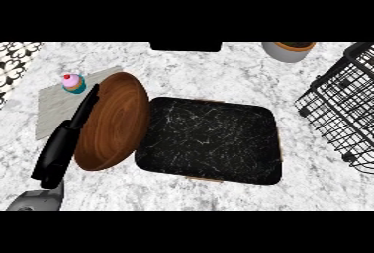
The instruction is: Pick the bell pepper from the tray and place it in the tiered basket
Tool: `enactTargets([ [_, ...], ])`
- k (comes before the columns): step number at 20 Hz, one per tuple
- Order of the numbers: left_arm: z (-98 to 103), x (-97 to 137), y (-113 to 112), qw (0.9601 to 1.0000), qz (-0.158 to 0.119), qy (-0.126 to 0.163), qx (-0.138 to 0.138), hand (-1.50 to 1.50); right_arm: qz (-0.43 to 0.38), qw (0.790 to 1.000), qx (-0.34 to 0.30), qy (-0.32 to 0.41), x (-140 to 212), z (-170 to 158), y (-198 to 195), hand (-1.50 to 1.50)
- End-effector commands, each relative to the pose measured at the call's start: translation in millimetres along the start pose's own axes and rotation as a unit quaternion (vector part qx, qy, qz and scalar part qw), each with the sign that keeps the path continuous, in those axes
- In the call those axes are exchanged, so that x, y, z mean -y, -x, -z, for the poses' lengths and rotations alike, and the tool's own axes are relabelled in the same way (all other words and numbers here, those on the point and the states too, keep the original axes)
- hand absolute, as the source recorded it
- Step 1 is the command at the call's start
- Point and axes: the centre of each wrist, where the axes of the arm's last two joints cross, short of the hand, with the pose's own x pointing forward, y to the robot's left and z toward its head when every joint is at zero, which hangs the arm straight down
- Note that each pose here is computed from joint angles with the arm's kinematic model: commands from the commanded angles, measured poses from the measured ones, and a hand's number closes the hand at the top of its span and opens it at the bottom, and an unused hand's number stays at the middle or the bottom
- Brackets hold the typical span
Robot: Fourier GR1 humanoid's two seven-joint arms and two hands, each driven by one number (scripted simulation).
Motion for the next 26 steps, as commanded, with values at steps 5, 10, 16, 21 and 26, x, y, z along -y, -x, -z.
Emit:
enactTargets([
  [5,2,1,5,1.0,-0.006,-0.002,0.0,0.0,0.003,0.999,-0.02,-0.03,-71,49,-24,1.5],
  [10,-1,3,6,1.0,-0.001,0.0,0.006,0.0,0.115,0.992,-0.031,-0.04,-121,62,-15,-1.5],
  [16,10,-1,5,0.9999,0.002,0.003,0.01,0.0,0.193,0.98,0.019,-0.047,-159,77,-11,-1.5],
  [21,7,-9,-5,1.0,0.0,0.001,0.001,0.0,0.266,0.96,0.043,0.078,-129,80,-16,-1.5],
  [26,2,-3,8,0.9999,-0.003,-0.011,-0.011,0.0,0.27,0.941,-0.014,0.202,-79,89,24,-1.5],
])
